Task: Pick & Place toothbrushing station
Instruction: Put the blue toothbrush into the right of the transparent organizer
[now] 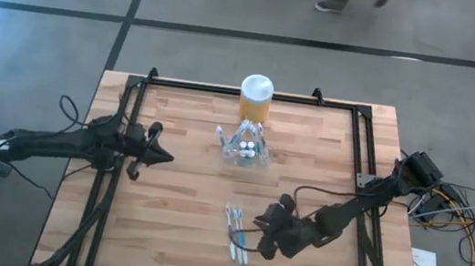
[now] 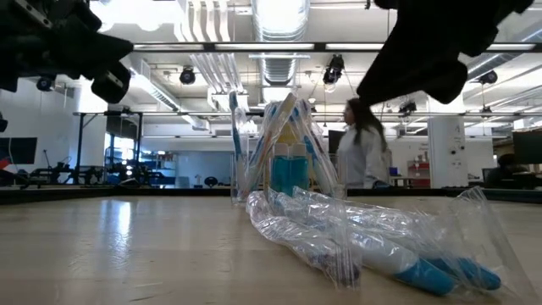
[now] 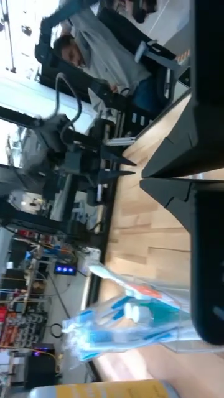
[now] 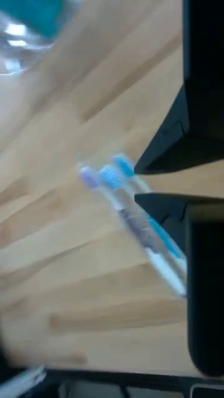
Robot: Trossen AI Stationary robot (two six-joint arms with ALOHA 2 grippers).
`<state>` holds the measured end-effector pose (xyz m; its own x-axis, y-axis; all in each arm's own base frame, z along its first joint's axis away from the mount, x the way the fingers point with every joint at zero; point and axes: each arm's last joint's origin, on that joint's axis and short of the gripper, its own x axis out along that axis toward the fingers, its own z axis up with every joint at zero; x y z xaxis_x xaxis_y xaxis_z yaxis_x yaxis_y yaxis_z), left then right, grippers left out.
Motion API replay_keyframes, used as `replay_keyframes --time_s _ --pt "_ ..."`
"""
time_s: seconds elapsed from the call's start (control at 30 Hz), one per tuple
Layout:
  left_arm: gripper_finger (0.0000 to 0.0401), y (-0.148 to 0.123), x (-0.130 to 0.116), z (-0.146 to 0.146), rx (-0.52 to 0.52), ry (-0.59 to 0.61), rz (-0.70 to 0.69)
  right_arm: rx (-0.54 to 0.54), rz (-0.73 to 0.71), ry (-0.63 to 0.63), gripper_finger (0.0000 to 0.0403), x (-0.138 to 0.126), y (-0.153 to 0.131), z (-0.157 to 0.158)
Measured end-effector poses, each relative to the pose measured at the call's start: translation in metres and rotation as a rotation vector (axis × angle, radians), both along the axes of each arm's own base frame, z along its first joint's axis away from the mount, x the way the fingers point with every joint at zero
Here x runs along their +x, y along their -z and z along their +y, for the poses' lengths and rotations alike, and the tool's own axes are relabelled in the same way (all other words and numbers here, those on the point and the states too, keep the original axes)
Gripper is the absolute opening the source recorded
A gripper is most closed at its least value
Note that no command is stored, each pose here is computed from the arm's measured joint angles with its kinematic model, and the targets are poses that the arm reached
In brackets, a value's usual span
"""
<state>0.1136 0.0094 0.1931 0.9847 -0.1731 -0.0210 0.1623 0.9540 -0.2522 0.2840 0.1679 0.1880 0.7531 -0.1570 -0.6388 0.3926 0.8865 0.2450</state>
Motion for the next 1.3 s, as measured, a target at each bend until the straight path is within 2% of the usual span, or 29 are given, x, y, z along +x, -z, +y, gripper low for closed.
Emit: replay_keyframes --time_s 0.13,0.3,0.53,0.63,0.8,1.0,1.13,1.3 --pt "0.0006 0.003 0.000 0.000 -0.003 0.000 0.017 0.093 0.135 0.056 0.0119 0.015 -0.011 -0.001" --pt "0.0010 0.005 0.000 0.000 -0.017 0.000 0.024 0.126 0.199 -0.016 0.0178 0.044 -0.010 0.003" --pt "0.0017 0.009 0.000 0.000 -0.031 0.002 0.039 0.140 0.360 0.008 0.0197 0.074 0.013 -0.003" --pt "0.0013 0.010 0.000 0.000 -0.031 0.007 0.042 0.135 0.449 0.014 0.0192 0.080 0.026 -0.009" --pt "0.0009 0.013 0.000 0.000 -0.023 0.010 0.045 0.154 0.491 -0.004 0.0182 0.092 0.042 -0.011" --pt "0.0013 0.014 0.000 0.000 -0.024 0.009 0.051 0.158 0.552 -0.042 0.0158 0.092 0.050 -0.014" --pt "0.0012 0.014 0.000 0.000 -0.024 0.009 0.050 0.129 0.597 -0.049 0.0118 0.088 0.052 -0.015" --pt "0.0008 0.014 0.000 0.000 -0.024 0.008 0.050 0.092 0.655 -0.071 0.0044 0.082 0.052 -0.018"
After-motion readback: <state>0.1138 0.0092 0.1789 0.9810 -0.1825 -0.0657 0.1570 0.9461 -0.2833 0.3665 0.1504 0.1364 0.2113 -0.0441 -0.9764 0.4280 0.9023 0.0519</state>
